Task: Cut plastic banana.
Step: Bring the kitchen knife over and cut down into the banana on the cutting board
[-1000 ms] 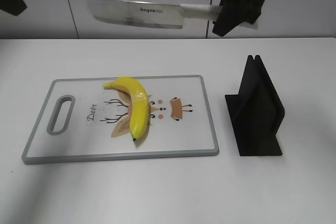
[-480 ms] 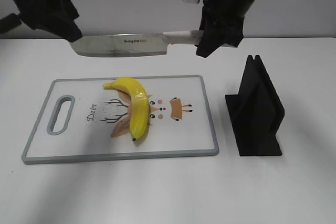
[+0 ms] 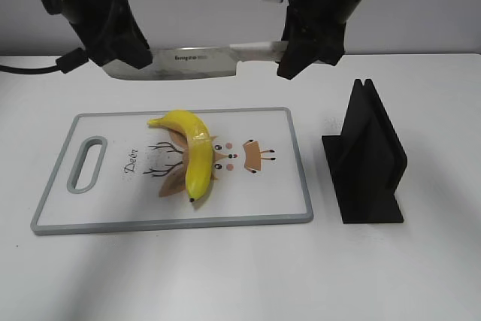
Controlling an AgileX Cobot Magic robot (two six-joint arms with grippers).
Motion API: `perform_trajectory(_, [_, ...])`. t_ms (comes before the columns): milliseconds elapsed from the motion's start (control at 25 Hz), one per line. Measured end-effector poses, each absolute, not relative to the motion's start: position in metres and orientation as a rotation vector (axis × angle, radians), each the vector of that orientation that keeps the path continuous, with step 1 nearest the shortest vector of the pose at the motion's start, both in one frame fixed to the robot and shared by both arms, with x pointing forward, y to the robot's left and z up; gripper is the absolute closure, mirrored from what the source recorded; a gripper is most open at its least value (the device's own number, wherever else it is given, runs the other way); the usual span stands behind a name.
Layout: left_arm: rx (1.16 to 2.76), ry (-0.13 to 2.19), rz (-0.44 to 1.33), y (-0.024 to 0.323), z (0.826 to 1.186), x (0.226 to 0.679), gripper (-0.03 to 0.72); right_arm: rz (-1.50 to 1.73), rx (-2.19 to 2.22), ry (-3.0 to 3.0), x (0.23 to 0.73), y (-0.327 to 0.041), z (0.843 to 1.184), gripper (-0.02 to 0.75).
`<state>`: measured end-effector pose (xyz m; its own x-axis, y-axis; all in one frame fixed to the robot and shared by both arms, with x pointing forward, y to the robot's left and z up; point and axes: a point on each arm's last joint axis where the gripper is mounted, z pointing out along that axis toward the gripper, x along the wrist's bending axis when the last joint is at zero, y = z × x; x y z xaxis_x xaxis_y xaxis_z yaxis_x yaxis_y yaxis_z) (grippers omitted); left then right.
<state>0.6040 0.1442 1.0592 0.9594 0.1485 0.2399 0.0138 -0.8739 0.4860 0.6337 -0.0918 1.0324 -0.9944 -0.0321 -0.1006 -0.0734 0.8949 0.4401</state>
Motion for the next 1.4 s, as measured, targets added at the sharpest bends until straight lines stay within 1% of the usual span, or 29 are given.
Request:
perform_trajectory(40, [2.615,0.117,0.363,0.144,1.057,0.605,0.576,0.697,-0.079,2.962,0.634,-0.092,1.033,0.57])
perform_trajectory(80, [2.618,0.114,0.358,0.144,1.056,0.605,0.637,0.698,-0.076,2.953,0.635,-0.091,1.033,0.57])
perform_trajectory(120, [2.621,0.108,0.355,0.144,1.054,0.606,0.666,0.697,-0.078,2.941,0.636,-0.091,1.033,0.57])
perform_trajectory(200, [2.627,0.099,0.348,0.143,1.051,0.607,0.687,0.692,-0.088,2.928,0.637,-0.091,1.033,0.57])
perform_trajectory(400, [2.646,0.102,0.306,0.142,1.036,0.612,0.694,0.682,-0.082,2.952,0.641,-0.09,1.02,0.57])
perform_trajectory(720, [2.675,0.145,0.152,0.136,0.99,0.624,0.694,0.618,0.017,3.085,0.65,-0.087,0.969,0.569])
perform_trajectory(960, [2.682,0.195,0.023,0.13,0.943,0.633,0.694,0.524,0.157,3.203,0.654,-0.088,0.925,0.561])
perform_trajectory(1160, [2.669,0.208,0.013,0.129,0.941,0.636,0.693,0.496,0.272,3.229,0.655,-0.089,0.915,0.544])
perform_trajectory(1400, [2.664,0.212,0.007,0.13,0.941,0.637,0.692,0.492,0.302,3.233,0.656,-0.089,0.913,0.538])
